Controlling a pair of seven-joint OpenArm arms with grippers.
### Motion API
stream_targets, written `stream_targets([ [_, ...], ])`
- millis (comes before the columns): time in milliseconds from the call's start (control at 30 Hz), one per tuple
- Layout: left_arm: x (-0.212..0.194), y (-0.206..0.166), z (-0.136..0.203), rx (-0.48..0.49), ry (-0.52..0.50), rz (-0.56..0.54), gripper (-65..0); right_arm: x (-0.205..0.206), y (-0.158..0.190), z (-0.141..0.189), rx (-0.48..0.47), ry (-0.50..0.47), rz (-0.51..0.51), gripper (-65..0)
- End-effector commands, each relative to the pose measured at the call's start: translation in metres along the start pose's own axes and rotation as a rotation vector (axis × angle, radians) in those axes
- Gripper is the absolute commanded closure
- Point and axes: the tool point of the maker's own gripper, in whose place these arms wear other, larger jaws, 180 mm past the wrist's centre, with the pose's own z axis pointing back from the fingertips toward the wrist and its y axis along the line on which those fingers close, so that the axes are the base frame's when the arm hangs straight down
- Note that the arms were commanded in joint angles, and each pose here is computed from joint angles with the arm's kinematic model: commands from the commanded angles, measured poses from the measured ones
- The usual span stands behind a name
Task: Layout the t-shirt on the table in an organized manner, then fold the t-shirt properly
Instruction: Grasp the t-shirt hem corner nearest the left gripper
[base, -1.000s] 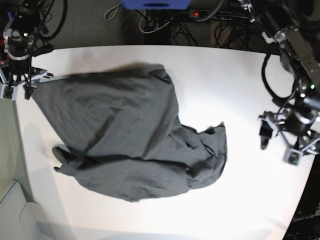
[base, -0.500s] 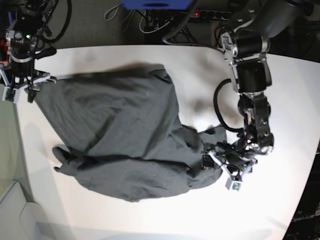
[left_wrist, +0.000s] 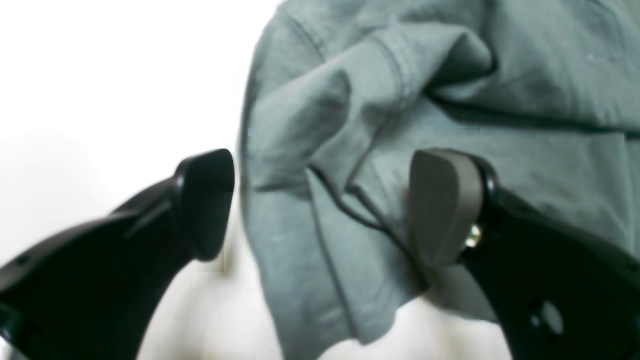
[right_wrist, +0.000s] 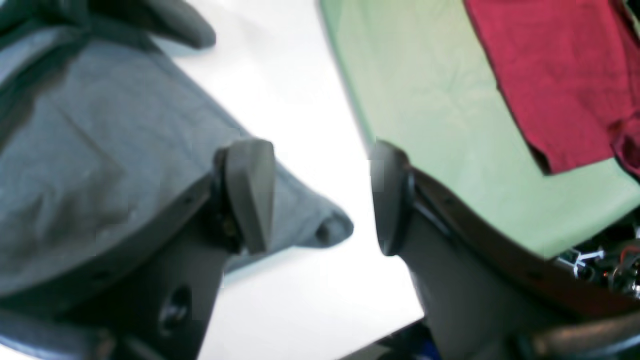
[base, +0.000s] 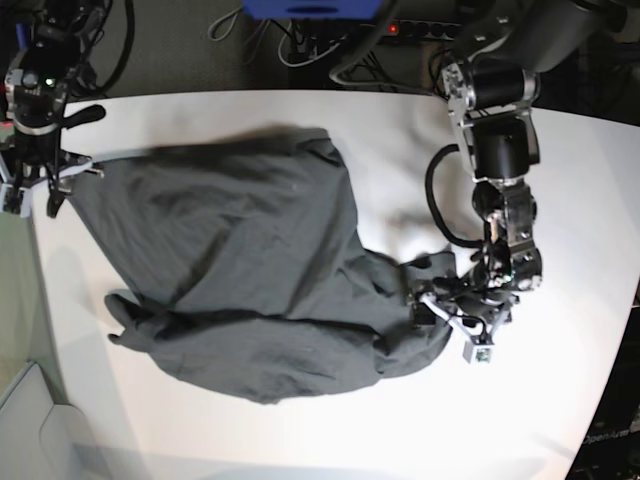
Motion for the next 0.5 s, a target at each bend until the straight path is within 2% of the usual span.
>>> stream_targets([
  [0,0.026,-0.002,0.002,-0.006,-0.064,-0.007,-53.4,0.015,-0.003,0.001,-0.007,-0.053,0.001,-31.7],
  [233,0.017,-0.004,-0.003,-0.013,-0.039,0.007,-53.4,0.016,-0.003,0.000,-0.007,-0.056,-0.001,-31.8],
  [367,0.018,0.012,-0.003,0.080,-0.044,0.073,-53.4,0.015,-0.003,0.000,-0.007,-0.053,-0.002,-31.8],
  [467,0.023,0.015,-0.002,0.096,-0.073,0.080,-53.4,0.015,-0.003,0.000,-0.007,-0.053,-0.002,-31.8],
])
